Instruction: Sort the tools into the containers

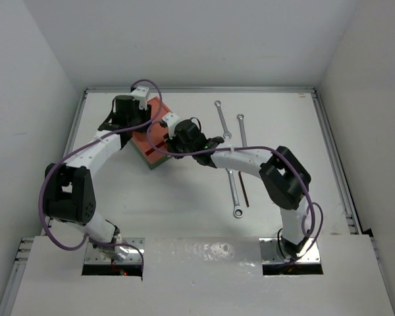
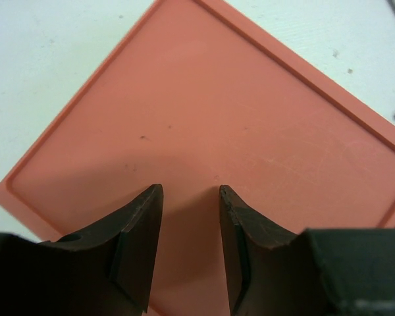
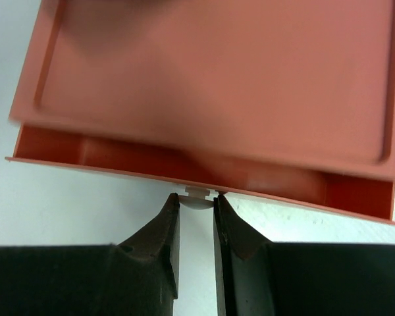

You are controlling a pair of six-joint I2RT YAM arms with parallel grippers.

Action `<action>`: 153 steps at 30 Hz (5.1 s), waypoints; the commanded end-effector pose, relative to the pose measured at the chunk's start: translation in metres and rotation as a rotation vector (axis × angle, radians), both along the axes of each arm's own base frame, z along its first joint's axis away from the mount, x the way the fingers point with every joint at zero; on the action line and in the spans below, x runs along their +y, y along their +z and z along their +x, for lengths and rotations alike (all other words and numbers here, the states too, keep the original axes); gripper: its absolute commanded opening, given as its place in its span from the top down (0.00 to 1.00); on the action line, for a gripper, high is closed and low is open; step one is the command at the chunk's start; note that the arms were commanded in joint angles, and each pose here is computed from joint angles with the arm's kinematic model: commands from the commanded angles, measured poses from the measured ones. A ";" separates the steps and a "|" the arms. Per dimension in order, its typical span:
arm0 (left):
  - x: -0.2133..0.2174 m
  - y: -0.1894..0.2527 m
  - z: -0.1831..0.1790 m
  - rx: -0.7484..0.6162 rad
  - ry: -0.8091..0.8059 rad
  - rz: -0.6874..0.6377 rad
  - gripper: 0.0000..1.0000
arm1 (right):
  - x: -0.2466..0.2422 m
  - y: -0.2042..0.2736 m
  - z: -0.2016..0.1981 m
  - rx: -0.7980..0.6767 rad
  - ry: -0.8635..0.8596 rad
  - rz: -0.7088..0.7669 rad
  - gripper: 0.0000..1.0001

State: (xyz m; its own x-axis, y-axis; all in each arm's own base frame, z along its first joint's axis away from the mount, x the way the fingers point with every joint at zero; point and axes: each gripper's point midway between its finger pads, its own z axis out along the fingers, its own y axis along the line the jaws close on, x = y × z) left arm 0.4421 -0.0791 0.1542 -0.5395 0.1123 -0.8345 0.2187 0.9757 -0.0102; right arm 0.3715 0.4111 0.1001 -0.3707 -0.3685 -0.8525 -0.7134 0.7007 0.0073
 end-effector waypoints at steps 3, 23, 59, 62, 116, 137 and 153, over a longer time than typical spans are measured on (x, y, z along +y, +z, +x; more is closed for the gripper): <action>0.018 -0.011 0.000 0.032 0.127 0.040 0.63 | -0.014 0.029 -0.026 -0.051 0.091 0.022 1.00; 0.016 -0.010 0.008 0.037 0.137 0.027 0.63 | -0.058 0.021 -0.109 0.027 0.283 -0.050 0.53; 0.002 0.026 -0.003 0.000 0.047 -0.017 0.54 | -0.268 -0.125 0.015 0.432 -0.272 -0.497 0.85; 0.001 0.023 -0.002 0.003 0.051 -0.020 0.54 | -0.275 -0.133 -0.003 0.455 -0.232 -0.540 1.00; -0.009 -0.006 0.005 0.059 0.069 -0.100 0.53 | -0.008 0.086 0.013 -0.190 0.296 0.264 1.00; -0.001 -0.031 0.016 0.106 0.073 -0.017 0.53 | -0.037 0.042 -0.014 -0.196 0.444 -0.079 1.00; -0.002 -0.035 0.019 0.114 0.064 -0.011 0.53 | -0.025 0.074 -0.007 -0.286 0.470 -0.090 0.51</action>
